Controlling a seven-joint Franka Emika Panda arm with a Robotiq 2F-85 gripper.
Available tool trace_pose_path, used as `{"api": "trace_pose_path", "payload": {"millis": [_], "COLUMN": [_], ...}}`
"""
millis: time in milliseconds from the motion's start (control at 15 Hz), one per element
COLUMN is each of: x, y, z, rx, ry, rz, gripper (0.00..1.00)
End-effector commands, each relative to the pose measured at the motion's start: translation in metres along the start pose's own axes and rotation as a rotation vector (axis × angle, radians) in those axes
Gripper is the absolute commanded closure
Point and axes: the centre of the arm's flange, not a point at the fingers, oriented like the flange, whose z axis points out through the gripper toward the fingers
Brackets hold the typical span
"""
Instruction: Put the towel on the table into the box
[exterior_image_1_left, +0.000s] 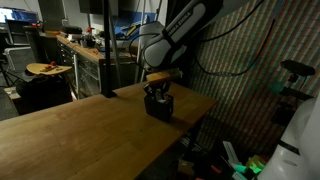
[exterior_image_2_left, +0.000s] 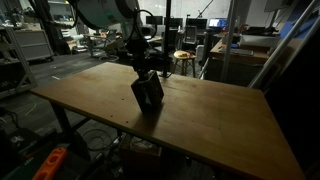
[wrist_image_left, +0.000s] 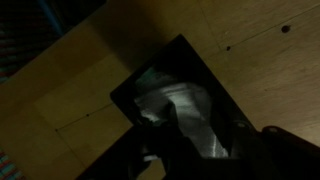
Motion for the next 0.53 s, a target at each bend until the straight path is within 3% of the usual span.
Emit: {"api": "trace_pose_path", "payload": {"millis": [0, 133, 200, 267, 333, 467], "x": [0.005, 0.009, 0.010, 0.012, 0.013, 0.015], "y": [0.029, 0.041, 0.044, 0.046, 0.048, 0.049], "z": [-0.003, -0.005, -0.006, -0.008, -0.011, -0.022], "rx": [-0.009, -0.009, -0.008, -0.005, 0.000, 0.009], "ry": [0.015, 0.016, 0.014, 0.016, 0.016, 0.023], "rz": [0.058, 0.085, 0.095, 0.105, 0.115, 0.134], "gripper": [0.31, 0.14, 0.13, 0.14, 0.25, 0.29]}}
